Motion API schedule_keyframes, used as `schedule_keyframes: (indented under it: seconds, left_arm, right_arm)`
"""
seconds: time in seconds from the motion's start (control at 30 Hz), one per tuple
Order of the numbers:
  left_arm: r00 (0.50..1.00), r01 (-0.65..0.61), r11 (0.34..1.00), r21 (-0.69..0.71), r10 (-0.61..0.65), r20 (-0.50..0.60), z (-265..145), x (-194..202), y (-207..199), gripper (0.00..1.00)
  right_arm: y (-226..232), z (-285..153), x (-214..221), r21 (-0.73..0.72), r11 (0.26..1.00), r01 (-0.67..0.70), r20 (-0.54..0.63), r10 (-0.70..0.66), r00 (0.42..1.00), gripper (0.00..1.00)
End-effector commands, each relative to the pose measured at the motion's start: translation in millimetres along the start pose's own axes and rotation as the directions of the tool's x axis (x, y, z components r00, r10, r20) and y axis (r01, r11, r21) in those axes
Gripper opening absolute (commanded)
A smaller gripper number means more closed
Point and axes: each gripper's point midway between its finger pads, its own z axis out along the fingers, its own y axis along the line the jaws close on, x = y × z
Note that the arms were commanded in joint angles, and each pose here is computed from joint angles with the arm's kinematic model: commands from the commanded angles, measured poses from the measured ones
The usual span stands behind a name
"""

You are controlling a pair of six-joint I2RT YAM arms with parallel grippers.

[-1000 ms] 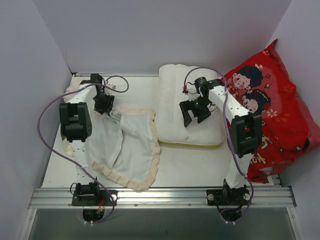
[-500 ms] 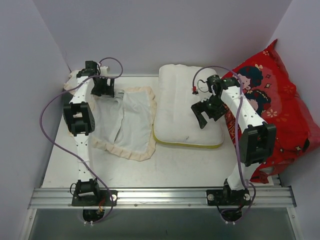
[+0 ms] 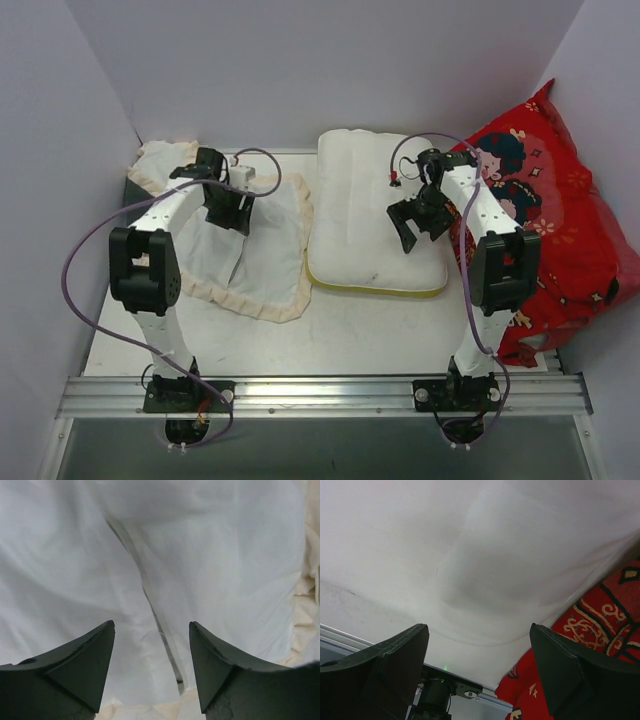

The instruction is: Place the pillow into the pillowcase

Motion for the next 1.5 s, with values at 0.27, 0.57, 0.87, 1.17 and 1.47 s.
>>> schedule_keyframes:
  seconds: [0.27,0.57,0.87,1.17,1.47]
  left_arm:
    - [0.999,-0.036,0.984,-0.175,0.031,-0.034,51,-2,12,0.53]
    - [0.998,-0.038,0.978,-0.207,0.025,-0.065,78,-7,23,0.49]
    - [0.999,-0.038,0.97,-0.239,0.032,-0.03,66,-20,28,0.24]
    - [0.994,-0.111,0.973,-0.204,0.104,-0.046,20,-13,29,0.0]
    - [1.0,-0.019,0.996,-0.088,0.019,-0.005,2,-12,33,0.0]
  right_arm:
    - [1,-18,9,0.0,0.999,-0.036,0.007,0.036,0.999,0.84]
    - [-3,-20,14,0.019,0.998,-0.056,0.002,0.056,0.998,0.84]
    - [-6,-19,11,0.016,0.997,-0.069,0.007,0.069,0.998,0.82]
    - [-5,-15,9,0.006,1.0,-0.028,-0.002,0.028,1.0,0.8]
    - [-22,-14,-22,0.093,0.991,0.1,0.034,-0.104,0.994,0.89]
